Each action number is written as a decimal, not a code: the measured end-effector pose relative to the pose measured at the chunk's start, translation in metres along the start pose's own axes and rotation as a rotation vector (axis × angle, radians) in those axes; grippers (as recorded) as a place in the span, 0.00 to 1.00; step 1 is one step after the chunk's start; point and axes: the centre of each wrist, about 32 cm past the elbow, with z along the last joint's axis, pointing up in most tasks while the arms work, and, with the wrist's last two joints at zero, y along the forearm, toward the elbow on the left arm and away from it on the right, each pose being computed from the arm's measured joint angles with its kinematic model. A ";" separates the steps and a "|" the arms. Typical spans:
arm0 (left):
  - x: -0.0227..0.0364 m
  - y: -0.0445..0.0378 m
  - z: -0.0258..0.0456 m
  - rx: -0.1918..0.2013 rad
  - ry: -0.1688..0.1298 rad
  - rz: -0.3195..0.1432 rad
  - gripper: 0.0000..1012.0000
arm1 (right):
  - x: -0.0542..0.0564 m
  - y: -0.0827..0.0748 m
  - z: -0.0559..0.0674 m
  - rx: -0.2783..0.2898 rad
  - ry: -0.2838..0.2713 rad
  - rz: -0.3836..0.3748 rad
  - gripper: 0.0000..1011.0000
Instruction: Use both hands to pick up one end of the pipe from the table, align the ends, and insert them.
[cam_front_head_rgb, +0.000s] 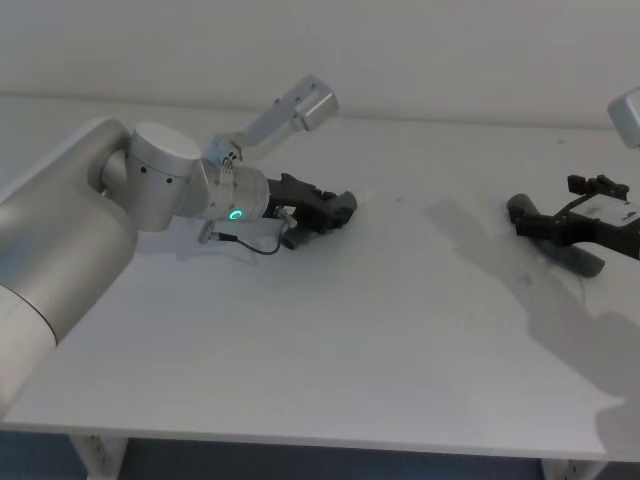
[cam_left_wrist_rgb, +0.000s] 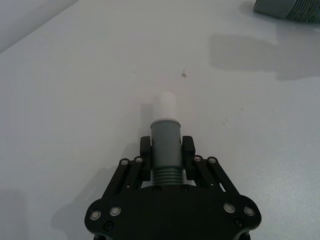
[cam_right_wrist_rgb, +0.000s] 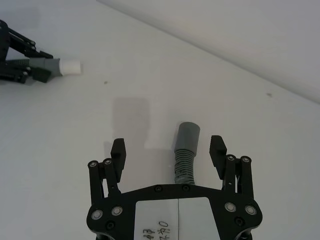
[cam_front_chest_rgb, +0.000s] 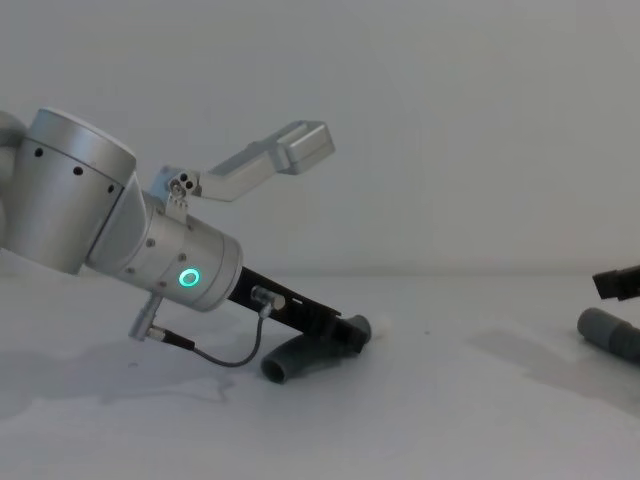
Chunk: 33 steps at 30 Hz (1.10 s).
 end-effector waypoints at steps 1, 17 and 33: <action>0.0000 0.0000 0.0000 0.000 0.000 0.000 0.35 | 0.001 0.002 -0.001 -0.006 -0.002 0.006 0.99; 0.0000 0.0000 0.0000 0.000 0.000 0.000 0.35 | 0.015 0.019 -0.009 -0.065 -0.026 0.032 0.99; 0.0000 0.0000 0.0000 0.000 0.000 0.000 0.35 | 0.024 0.033 -0.019 -0.116 -0.027 0.032 0.99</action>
